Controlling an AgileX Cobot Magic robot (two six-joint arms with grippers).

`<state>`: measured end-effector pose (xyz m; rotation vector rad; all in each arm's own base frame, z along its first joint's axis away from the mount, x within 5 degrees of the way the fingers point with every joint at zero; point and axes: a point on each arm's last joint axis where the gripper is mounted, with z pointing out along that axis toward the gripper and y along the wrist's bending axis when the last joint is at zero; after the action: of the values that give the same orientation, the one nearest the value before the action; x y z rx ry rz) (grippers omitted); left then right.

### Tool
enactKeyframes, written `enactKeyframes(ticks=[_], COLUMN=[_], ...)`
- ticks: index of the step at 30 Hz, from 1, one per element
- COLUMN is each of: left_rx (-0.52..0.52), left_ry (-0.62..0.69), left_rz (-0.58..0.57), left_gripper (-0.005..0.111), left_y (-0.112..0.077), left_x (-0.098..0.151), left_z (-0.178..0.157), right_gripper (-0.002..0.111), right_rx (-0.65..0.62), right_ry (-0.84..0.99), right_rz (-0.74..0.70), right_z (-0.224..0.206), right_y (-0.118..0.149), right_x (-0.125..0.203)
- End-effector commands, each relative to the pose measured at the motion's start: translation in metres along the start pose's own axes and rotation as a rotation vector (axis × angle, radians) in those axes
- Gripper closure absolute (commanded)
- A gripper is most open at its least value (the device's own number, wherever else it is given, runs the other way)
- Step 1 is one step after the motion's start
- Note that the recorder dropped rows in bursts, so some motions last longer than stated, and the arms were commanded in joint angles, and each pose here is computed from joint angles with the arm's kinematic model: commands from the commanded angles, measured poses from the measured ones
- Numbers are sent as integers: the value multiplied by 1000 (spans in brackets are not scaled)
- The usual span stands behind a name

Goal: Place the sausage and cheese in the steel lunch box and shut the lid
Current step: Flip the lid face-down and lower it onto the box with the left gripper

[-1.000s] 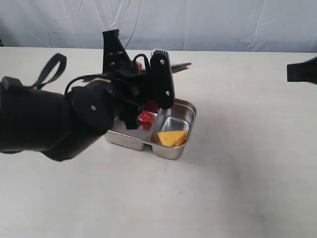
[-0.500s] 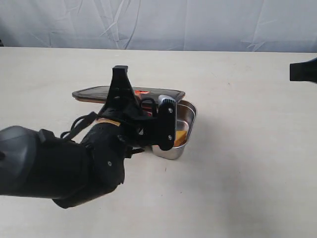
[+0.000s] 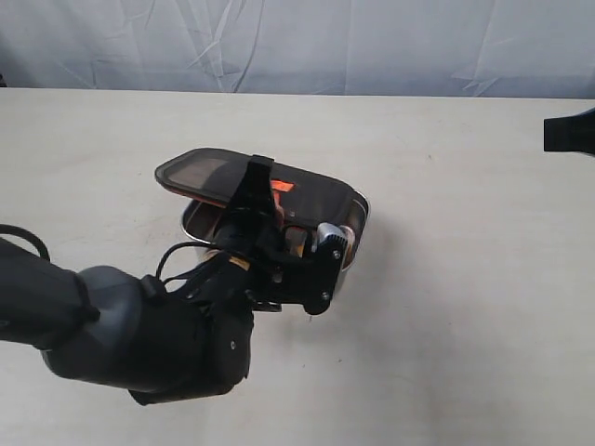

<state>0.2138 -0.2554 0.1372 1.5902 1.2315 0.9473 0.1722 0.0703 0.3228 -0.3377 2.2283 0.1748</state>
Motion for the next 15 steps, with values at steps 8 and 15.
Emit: enactKeyframes(ticks=[8, 15], left_rx=[62, 62], left_ry=[-57, -96], left_rz=[-14, -8], left_gripper=[107, 107], left_y=[-7, -10], left_x=[-6, -17], left_z=[-1, -11], right_gripper=[108, 108], right_rx=[7, 7], right_ry=[-5, -5], right_rz=[-3, -3], right_z=[0, 0], right_y=[-1, -1], right_x=[1, 1])
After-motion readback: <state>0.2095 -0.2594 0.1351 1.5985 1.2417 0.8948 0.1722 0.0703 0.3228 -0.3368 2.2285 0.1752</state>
